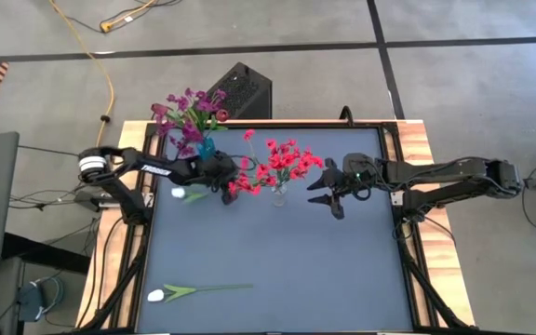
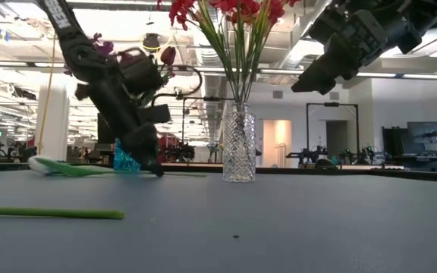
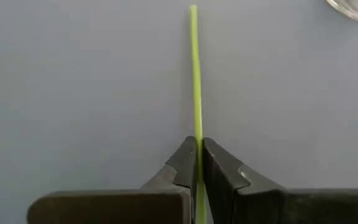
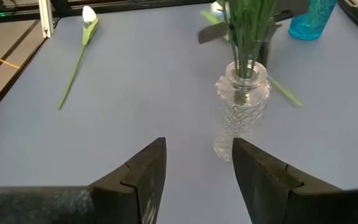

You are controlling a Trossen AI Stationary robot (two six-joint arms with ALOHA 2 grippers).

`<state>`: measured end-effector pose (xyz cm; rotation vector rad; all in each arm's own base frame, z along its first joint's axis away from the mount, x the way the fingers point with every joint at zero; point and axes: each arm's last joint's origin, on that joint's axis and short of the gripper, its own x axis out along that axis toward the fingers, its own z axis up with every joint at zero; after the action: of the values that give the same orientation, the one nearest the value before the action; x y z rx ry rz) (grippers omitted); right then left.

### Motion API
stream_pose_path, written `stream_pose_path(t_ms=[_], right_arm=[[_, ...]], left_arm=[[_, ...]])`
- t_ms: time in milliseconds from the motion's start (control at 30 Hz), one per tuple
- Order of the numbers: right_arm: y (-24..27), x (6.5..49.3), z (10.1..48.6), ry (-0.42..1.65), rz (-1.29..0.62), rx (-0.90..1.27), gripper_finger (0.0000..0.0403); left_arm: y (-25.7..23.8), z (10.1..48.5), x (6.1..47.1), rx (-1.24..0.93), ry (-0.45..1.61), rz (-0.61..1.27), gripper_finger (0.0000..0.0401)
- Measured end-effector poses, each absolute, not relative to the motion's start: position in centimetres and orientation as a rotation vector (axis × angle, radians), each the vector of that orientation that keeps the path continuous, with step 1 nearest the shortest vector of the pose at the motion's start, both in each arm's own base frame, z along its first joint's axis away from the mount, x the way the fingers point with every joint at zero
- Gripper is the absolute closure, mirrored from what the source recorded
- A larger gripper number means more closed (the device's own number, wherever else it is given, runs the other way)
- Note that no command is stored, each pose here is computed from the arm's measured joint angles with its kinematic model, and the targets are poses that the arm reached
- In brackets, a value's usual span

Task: Sort flowers into vase by color
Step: Put the top white tulip into the transparent vase

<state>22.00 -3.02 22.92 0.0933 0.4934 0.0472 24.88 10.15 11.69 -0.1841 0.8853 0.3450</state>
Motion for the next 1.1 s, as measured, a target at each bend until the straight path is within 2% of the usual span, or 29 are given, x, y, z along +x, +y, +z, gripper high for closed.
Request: stream_pose_path(t_ms=[333, 567, 867, 1100], right_arm=[[-3.0, 22.0, 22.9, 0.490, 0.044, 0.091, 0.0191], [-3.0, 22.1, 23.0, 0.482, 0.048, 0.082, 0.0191], [-0.8, 22.6, 23.1, 0.455, 0.148, 0.055, 0.0191], [2.4, 24.8, 21.0, 0.481, 0.281, 0.031, 0.0191]], left_arm=[[5.8, 18.5, 24.4, -0.030, 0.654, 0.176, 0.0399], [2.3, 21.7, 22.5, -0.068, 0.583, 0.021, 0.0399], [-1.2, 21.1, 20.0, -0.174, 0.792, -0.083, 0.0399], [-5.1, 20.1, 21.4, -0.114, 0.693, -0.311, 0.0399]])
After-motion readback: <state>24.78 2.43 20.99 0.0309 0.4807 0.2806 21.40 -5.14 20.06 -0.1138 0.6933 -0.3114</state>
